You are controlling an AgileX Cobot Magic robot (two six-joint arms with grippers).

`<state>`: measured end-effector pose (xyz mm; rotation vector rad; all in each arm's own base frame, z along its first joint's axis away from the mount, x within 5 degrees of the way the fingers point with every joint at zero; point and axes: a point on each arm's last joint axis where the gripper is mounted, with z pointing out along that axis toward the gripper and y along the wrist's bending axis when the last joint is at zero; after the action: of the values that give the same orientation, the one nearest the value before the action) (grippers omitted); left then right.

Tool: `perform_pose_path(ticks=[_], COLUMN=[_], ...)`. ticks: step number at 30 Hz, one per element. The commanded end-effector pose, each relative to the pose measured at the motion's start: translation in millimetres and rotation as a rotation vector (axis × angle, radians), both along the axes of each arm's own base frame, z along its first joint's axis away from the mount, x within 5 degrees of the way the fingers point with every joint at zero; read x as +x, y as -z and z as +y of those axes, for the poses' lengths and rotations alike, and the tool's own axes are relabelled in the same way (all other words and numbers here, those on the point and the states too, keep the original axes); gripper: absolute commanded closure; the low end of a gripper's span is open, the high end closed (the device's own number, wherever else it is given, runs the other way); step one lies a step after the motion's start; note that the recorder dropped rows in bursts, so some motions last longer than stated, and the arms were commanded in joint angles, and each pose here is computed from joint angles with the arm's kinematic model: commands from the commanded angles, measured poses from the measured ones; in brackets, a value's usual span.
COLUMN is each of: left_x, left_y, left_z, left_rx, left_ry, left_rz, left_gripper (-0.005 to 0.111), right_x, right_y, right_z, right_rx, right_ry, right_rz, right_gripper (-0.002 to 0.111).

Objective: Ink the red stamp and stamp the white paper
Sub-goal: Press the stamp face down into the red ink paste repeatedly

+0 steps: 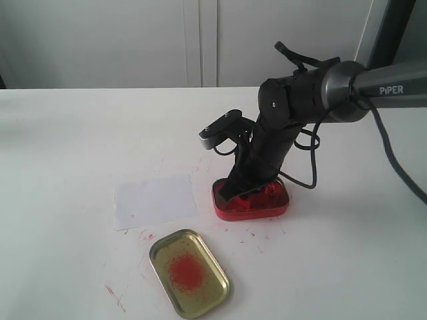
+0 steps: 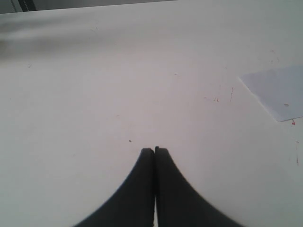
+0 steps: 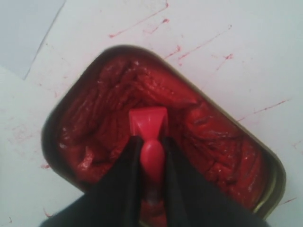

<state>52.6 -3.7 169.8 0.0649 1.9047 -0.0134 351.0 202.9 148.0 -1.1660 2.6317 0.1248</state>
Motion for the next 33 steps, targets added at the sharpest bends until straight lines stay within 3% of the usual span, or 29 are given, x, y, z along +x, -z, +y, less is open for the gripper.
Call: perform_pose_path(ticks=[1,15,25,33], left_x=[-0.1,-0.1,-0.1,-0.1], left_y=[0.8,0.8,0.8,0.8], left_z=[-0.1,-0.1,-0.1,-0.1], left_rx=[-0.005,-0.005,-0.005,-0.005], left_ry=[-0.001,-0.001,-0.001,-0.001], left_rz=[-0.003,-0.003,-0.003,-0.003], left_gripper=[0.107,0.107,0.107,0.107], right_x=[-9.1,-7.1,6.6,9.7], right_y=[1.5,-35.9,-28.0,-10.6], right_z=[-3.1,-8.8,-28.9,-31.3], right_rx=[0.010,0.129,0.268,0.277], right_ry=[0.031,0.119,0.234,0.252], right_rz=[0.060,-0.007,0.092,0.152], right_gripper=[0.108,0.108,0.108,0.108])
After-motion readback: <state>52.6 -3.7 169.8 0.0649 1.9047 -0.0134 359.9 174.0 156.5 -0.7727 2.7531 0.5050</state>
